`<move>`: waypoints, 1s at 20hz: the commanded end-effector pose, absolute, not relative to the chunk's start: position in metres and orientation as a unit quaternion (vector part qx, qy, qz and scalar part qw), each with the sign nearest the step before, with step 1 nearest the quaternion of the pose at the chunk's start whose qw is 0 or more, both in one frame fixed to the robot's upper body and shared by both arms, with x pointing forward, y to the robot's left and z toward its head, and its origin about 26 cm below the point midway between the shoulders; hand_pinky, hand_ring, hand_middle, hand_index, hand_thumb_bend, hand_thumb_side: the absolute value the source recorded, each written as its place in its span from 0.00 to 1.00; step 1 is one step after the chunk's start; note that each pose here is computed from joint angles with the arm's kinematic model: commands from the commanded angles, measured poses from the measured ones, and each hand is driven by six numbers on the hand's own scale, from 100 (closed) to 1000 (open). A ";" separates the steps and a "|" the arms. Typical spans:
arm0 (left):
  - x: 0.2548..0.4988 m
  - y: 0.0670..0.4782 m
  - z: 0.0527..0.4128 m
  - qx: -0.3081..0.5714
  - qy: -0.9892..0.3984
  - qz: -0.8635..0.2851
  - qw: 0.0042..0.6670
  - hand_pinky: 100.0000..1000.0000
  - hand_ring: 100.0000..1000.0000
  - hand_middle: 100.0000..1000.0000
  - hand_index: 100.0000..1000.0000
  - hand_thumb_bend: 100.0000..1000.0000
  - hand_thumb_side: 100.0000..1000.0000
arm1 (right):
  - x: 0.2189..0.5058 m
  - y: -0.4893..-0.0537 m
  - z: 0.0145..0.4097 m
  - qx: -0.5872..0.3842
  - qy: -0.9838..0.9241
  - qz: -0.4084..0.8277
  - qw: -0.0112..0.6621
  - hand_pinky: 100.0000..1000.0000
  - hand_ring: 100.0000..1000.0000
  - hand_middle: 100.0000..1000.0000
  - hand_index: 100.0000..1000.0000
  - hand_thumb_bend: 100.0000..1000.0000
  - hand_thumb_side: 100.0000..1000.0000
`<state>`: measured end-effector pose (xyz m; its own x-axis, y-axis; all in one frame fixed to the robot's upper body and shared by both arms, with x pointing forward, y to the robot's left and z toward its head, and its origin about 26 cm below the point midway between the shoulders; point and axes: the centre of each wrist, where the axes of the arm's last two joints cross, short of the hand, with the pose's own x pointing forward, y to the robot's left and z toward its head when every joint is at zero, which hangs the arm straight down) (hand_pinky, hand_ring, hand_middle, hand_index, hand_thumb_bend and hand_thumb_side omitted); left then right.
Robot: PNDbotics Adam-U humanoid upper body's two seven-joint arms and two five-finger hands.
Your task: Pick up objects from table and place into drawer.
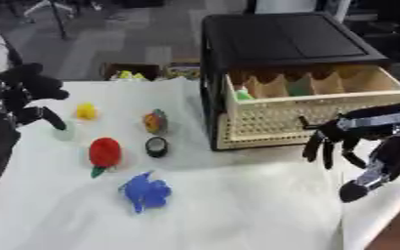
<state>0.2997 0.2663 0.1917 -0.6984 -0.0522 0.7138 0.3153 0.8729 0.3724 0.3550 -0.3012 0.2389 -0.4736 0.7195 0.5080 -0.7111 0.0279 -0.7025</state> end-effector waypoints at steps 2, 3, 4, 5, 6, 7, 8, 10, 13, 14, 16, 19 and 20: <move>0.298 0.267 0.199 -0.069 -0.894 -0.245 0.369 0.46 0.72 0.68 0.88 0.03 1.00 | 0.360 -0.305 0.249 -0.023 -0.504 0.694 0.513 0.21 0.60 0.69 0.80 0.67 0.39; 0.298 0.267 0.199 -0.070 -0.894 -0.245 0.369 0.46 0.72 0.68 0.88 0.03 1.00 | 0.361 -0.304 0.248 -0.023 -0.504 0.694 0.514 0.21 0.60 0.69 0.80 0.67 0.39; 0.298 0.267 0.199 -0.070 -0.894 -0.244 0.369 0.46 0.72 0.68 0.88 0.03 1.00 | 0.363 -0.304 0.248 -0.022 -0.504 0.693 0.515 0.21 0.60 0.69 0.80 0.66 0.39; 0.298 0.267 0.198 -0.070 -0.894 -0.244 0.370 0.46 0.72 0.68 0.88 0.03 1.00 | 0.364 -0.304 0.248 -0.022 -0.505 0.693 0.515 0.21 0.60 0.69 0.80 0.66 0.39; 0.298 0.267 0.198 -0.070 -0.894 -0.244 0.370 0.46 0.72 0.68 0.88 0.03 1.00 | 0.365 -0.303 0.247 -0.021 -0.505 0.692 0.515 0.20 0.60 0.69 0.80 0.66 0.39; 0.298 0.267 0.198 -0.071 -0.894 -0.244 0.370 0.46 0.72 0.68 0.87 0.03 1.00 | 0.366 -0.302 0.247 -0.020 -0.505 0.692 0.515 0.20 0.60 0.69 0.80 0.66 0.39; 0.298 0.266 0.198 -0.071 -0.894 -0.244 0.370 0.46 0.72 0.68 0.87 0.03 1.00 | 0.367 -0.302 0.247 -0.020 -0.505 0.692 0.515 0.20 0.60 0.69 0.80 0.66 0.39; 0.298 0.266 0.198 -0.071 -0.893 -0.244 0.371 0.46 0.72 0.68 0.87 0.03 1.00 | 0.369 -0.301 0.247 -0.019 -0.506 0.692 0.514 0.19 0.60 0.69 0.80 0.66 0.40; 0.297 0.266 0.197 -0.072 -0.893 -0.244 0.371 0.46 0.71 0.68 0.87 0.03 1.00 | 0.371 -0.299 0.248 -0.020 -0.509 0.691 0.513 0.19 0.60 0.68 0.80 0.66 0.41; 0.297 0.266 0.197 -0.072 -0.893 -0.244 0.371 0.46 0.71 0.68 0.87 0.03 1.00 | 0.372 -0.299 0.249 -0.021 -0.510 0.691 0.512 0.18 0.60 0.68 0.80 0.66 0.41; 0.298 0.266 0.197 -0.072 -0.893 -0.244 0.371 0.46 0.71 0.68 0.87 0.03 1.00 | 0.374 -0.299 0.250 -0.022 -0.513 0.689 0.512 0.18 0.59 0.68 0.80 0.66 0.42; 0.297 0.266 0.197 -0.073 -0.893 -0.245 0.371 0.46 0.71 0.68 0.87 0.03 1.00 | 0.378 -0.297 0.253 -0.022 -0.518 0.687 0.509 0.15 0.59 0.68 0.80 0.66 0.44; 0.297 0.266 0.197 -0.073 -0.893 -0.244 0.371 0.46 0.71 0.68 0.87 0.03 1.00 | 0.379 -0.296 0.254 -0.023 -0.520 0.686 0.508 0.15 0.59 0.68 0.80 0.66 0.44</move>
